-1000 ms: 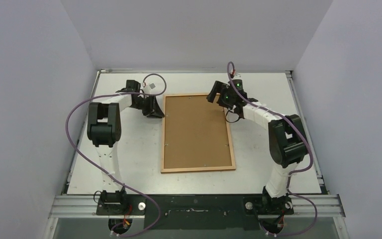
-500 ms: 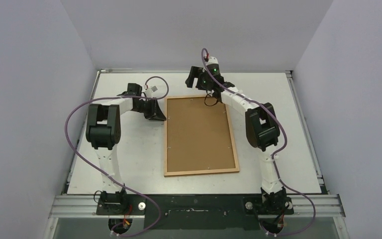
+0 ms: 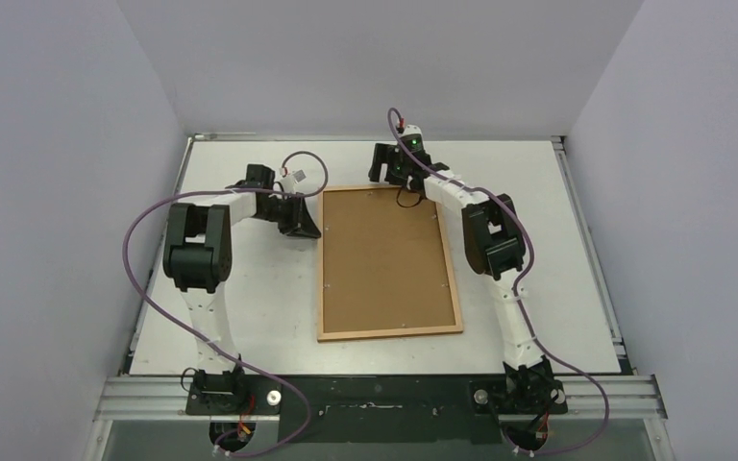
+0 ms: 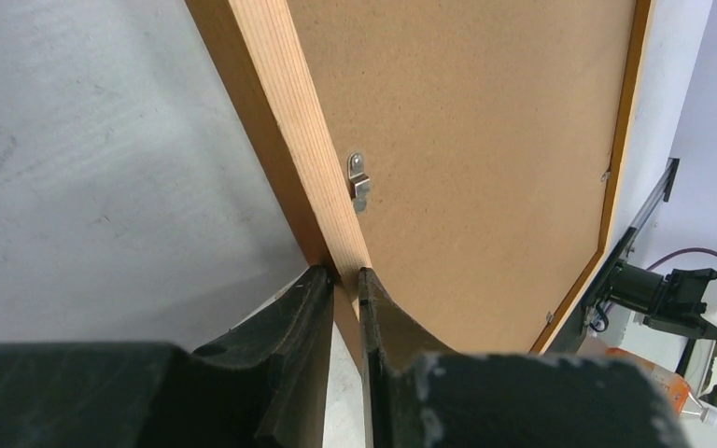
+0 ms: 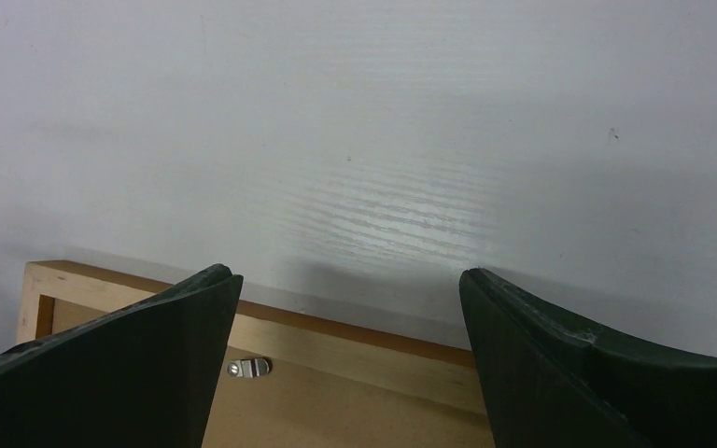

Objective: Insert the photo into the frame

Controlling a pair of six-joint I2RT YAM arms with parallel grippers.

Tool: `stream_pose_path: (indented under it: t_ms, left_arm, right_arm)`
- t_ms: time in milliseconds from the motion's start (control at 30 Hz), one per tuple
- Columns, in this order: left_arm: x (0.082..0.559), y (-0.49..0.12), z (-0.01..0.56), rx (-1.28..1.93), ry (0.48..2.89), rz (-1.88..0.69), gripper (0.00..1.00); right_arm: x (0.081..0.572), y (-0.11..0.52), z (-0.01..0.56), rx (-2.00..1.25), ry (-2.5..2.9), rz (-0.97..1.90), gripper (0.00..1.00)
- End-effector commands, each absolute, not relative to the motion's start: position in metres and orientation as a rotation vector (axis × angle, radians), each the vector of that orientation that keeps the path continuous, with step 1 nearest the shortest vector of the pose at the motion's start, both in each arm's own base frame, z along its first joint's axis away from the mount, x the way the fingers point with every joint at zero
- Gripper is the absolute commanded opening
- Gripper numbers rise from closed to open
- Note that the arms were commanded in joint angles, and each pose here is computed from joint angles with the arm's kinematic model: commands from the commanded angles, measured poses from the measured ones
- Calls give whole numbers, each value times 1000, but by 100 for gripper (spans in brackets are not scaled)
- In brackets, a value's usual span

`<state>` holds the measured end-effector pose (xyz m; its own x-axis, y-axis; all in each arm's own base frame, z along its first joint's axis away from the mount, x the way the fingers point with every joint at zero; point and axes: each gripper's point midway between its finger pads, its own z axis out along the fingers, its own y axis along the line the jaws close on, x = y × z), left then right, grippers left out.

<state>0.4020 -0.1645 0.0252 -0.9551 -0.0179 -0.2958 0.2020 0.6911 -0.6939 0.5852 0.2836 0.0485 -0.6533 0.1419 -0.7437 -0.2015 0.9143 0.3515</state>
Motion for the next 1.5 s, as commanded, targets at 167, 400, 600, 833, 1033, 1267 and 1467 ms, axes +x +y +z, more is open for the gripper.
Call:
stream_pose_path:
  t_ms: [167, 400, 600, 833, 1033, 1267, 1467]
  left_arm:
    - [358, -165, 2, 179, 2770, -1081, 13]
    - [353, -165, 7, 183, 2765, -1079, 13]
    - [344, -163, 8, 191, 2773, -1069, 13]
    - [327, -164, 11, 180, 2785, -1103, 13]
    - [319, -161, 10, 159, 2791, -1100, 13]
    - [323, -163, 9, 137, 2791, -1110, 12]
    - [319, -161, 7, 130, 2803, -1109, 12]
  right_arm:
    - [592, 277, 59, -92, 2228, 524, 88]
    - [548, 265, 42, -98, 2298, 533, 85]
    - [509, 262, 49, -77, 2298, 583, 84]
    - [520, 259, 111, 1, 2121, 588, 90]
    - [499, 298, 185, 15, 1959, 730, 91]
    - [424, 361, 132, 12, 2078, 1105, 88]
    - [377, 397, 104, -21, 2129, 1231, 87]
